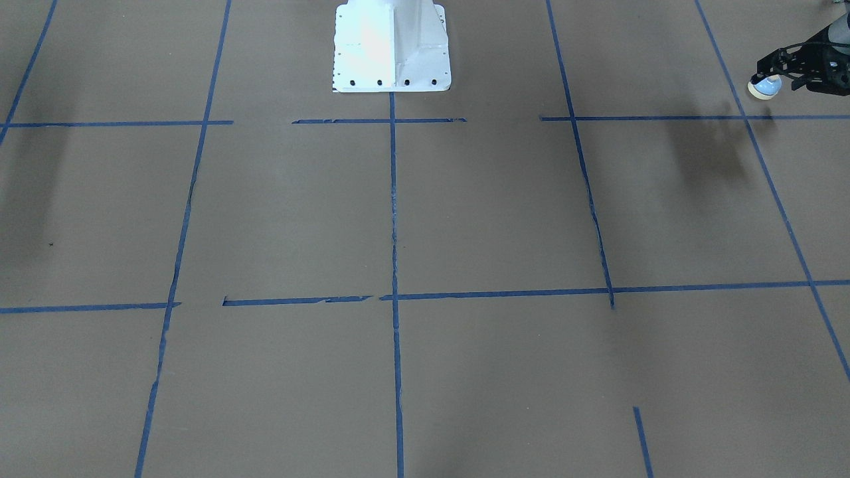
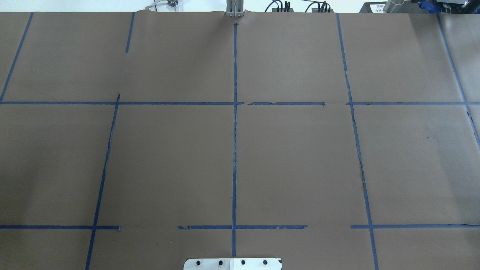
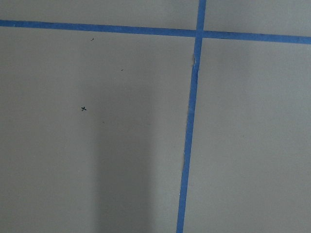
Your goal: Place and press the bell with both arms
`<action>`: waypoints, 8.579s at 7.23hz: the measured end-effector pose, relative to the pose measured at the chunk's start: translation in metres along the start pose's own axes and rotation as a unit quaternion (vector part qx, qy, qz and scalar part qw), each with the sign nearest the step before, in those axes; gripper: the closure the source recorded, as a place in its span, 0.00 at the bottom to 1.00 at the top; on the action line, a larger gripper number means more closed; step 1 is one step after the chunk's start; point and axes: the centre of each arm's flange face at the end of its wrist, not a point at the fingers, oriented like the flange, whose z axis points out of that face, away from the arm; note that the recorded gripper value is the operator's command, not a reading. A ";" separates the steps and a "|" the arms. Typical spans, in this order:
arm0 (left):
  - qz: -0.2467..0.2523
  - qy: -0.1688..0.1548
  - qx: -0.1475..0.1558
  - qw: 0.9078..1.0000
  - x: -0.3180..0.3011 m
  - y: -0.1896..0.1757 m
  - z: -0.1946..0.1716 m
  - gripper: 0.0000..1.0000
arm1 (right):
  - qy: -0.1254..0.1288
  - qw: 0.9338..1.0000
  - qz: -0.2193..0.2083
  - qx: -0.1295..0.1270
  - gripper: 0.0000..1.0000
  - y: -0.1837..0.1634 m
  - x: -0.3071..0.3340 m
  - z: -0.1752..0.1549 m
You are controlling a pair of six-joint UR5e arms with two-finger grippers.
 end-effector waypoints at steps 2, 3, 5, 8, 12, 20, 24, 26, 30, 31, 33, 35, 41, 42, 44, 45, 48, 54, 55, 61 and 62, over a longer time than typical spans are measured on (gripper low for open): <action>0.001 -0.007 -0.012 1.000 -0.002 0.001 0.008 0.00 | 0.000 1.000 0.000 -0.001 0.00 0.000 0.000 0.000; 0.003 -0.009 -0.018 1.000 -0.003 0.000 0.013 0.00 | 0.000 1.000 -0.001 -0.001 0.00 0.000 -0.001 0.001; 0.009 -0.012 -0.032 0.999 -0.005 -0.002 0.023 0.00 | 0.000 1.000 -0.003 -0.001 0.00 -0.002 -0.002 0.001; 0.010 -0.014 -0.042 0.999 -0.009 -0.002 0.032 0.00 | 0.000 1.000 -0.004 -0.003 0.00 -0.003 -0.003 0.002; 0.011 -0.016 -0.049 0.999 -0.011 -0.003 0.037 0.01 | 0.000 1.000 -0.004 -0.003 0.00 -0.003 -0.004 0.002; 0.011 0.037 0.028 0.999 0.042 -0.030 0.008 0.94 | 0.000 1.000 -0.005 -0.001 0.00 -0.003 -0.004 0.001; -0.015 0.150 0.104 0.983 0.207 -0.142 -0.069 0.94 | -0.008 1.000 -0.005 -0.002 0.00 -0.003 -0.006 0.002; -0.031 0.175 0.113 0.978 0.290 -0.219 -0.098 0.94 | -0.013 1.000 -0.010 0.003 0.00 -0.005 -0.008 0.001; -0.081 0.105 0.090 0.987 0.524 -0.351 -0.157 0.94 | -0.015 0.999 -0.027 0.019 0.00 -0.008 -0.001 0.007; -0.088 0.090 0.088 0.988 0.566 -0.373 -0.168 0.94 | -0.015 0.999 -0.026 0.019 0.00 -0.008 0.000 0.008; -0.092 0.062 0.085 0.990 0.650 -0.437 -0.165 0.93 | -0.011 0.999 -0.036 0.028 0.00 -0.009 0.001 0.008; -0.079 0.033 0.078 0.993 0.728 -0.476 -0.148 0.91 | -0.009 0.999 -0.038 0.032 0.00 -0.009 0.001 0.008; -0.087 0.005 0.076 0.993 0.789 -0.480 -0.108 0.71 | -0.013 0.999 -0.029 0.029 0.00 -0.007 0.005 0.013; -0.091 0.002 0.073 0.993 0.788 -0.480 -0.103 0.68 | -0.013 0.999 -0.029 0.029 0.00 -0.007 0.005 0.013; -0.101 0.000 0.070 0.992 0.789 -0.479 -0.097 0.62 | -0.014 0.999 -0.030 0.029 0.00 -0.008 0.005 0.012; -0.106 0.000 0.070 0.992 0.789 -0.479 -0.097 0.45 | -0.014 0.999 -0.030 0.030 0.00 -0.009 0.004 0.012; -0.110 -0.002 0.068 0.992 0.787 -0.479 -0.093 0.00 | -0.015 0.999 -0.031 0.030 0.00 -0.009 0.003 0.011; -0.112 0.020 0.100 0.989 0.778 -0.488 -0.145 0.00 | -0.017 0.999 -0.032 0.031 0.00 -0.010 0.003 0.011; -0.111 0.036 0.123 0.985 0.766 -0.490 -0.180 0.00 | -0.016 0.999 -0.032 0.032 0.00 -0.010 0.002 0.010; -0.046 0.033 0.200 0.978 0.523 -0.420 -0.246 0.00 | 0.010 0.998 0.026 0.050 0.00 -0.031 -0.008 -0.006; -0.018 0.019 0.195 0.980 0.463 -0.409 -0.254 0.00 | 0.014 0.998 0.027 0.050 0.00 -0.032 -0.008 -0.006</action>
